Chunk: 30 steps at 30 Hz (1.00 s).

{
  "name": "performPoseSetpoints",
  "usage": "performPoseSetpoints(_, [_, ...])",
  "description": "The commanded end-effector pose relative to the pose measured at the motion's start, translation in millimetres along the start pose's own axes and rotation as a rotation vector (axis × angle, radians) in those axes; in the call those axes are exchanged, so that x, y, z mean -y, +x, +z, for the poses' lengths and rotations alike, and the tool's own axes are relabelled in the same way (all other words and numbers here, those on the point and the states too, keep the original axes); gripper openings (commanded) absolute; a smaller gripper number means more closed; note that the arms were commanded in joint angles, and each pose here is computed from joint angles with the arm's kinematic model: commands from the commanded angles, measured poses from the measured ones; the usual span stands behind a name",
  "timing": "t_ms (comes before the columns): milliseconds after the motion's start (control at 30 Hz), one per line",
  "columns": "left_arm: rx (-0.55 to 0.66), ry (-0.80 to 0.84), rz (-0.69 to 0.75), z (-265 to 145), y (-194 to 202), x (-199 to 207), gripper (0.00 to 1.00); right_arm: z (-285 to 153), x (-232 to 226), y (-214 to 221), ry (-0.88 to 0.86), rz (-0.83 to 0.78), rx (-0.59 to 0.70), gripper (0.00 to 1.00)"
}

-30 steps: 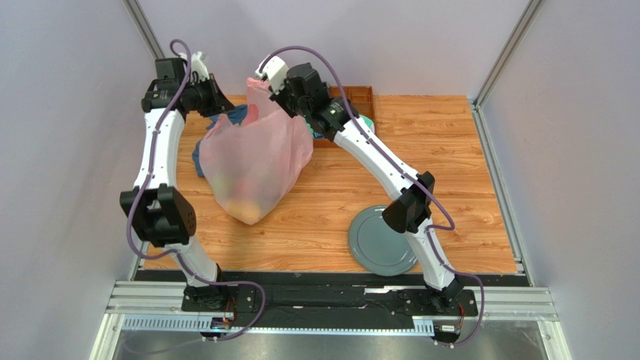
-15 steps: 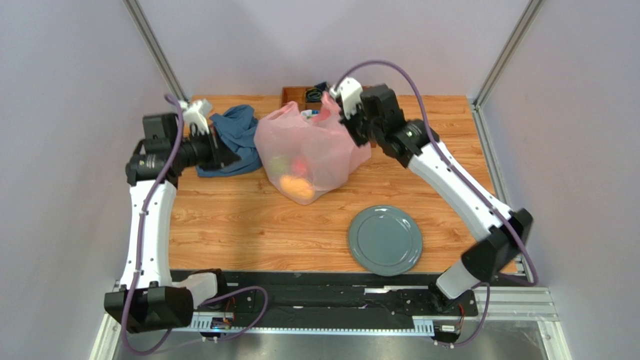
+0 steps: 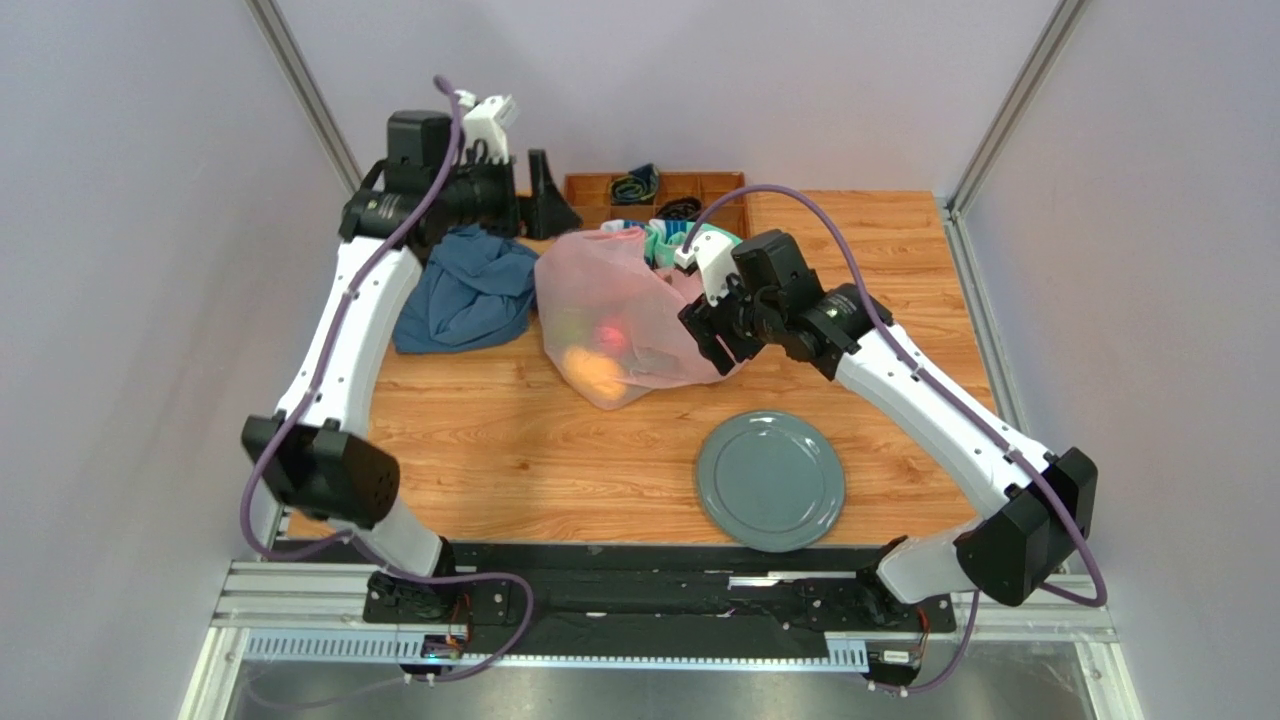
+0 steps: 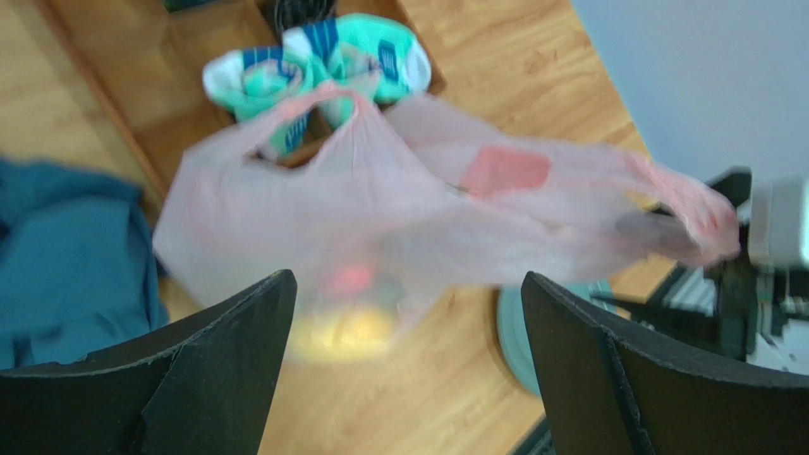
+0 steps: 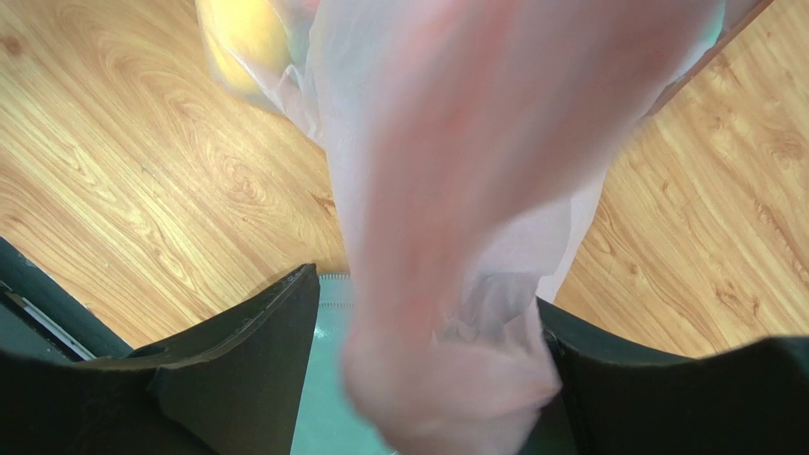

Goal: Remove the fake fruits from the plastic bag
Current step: Adjust the plastic bag at the center of the board.

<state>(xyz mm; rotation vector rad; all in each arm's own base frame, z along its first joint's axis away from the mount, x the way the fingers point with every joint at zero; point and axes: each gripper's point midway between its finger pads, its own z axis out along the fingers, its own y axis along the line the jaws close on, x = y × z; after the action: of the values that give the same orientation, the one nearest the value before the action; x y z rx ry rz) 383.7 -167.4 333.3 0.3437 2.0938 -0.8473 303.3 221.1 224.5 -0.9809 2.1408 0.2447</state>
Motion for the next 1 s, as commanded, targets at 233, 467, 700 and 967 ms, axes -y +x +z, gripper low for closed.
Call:
performPoseSetpoints(233, [-0.169, -0.145, 0.164, 126.6, 12.1, -46.5, 0.98, -19.8, 11.7, -16.0, 0.012, 0.027, 0.104, 0.65])
performPoseSetpoints(467, [-0.284, -0.146, 0.158, 153.1, 46.4, -65.1, 0.91, -22.1, 5.5, -5.8, -0.018, 0.040, 0.100, 0.66])
performPoseSetpoints(700, [-0.348, 0.011, 0.121, 141.9, 67.6, -35.9, 0.00, -15.7, 4.7, -3.6, -0.029, 0.040, 0.087, 0.65])
performPoseSetpoints(967, [-0.086, 0.017, 0.280, 78.3, -26.1, -7.8, 0.00, 10.9, 41.1, -28.3, 0.022, 0.141, 0.091, 0.25])
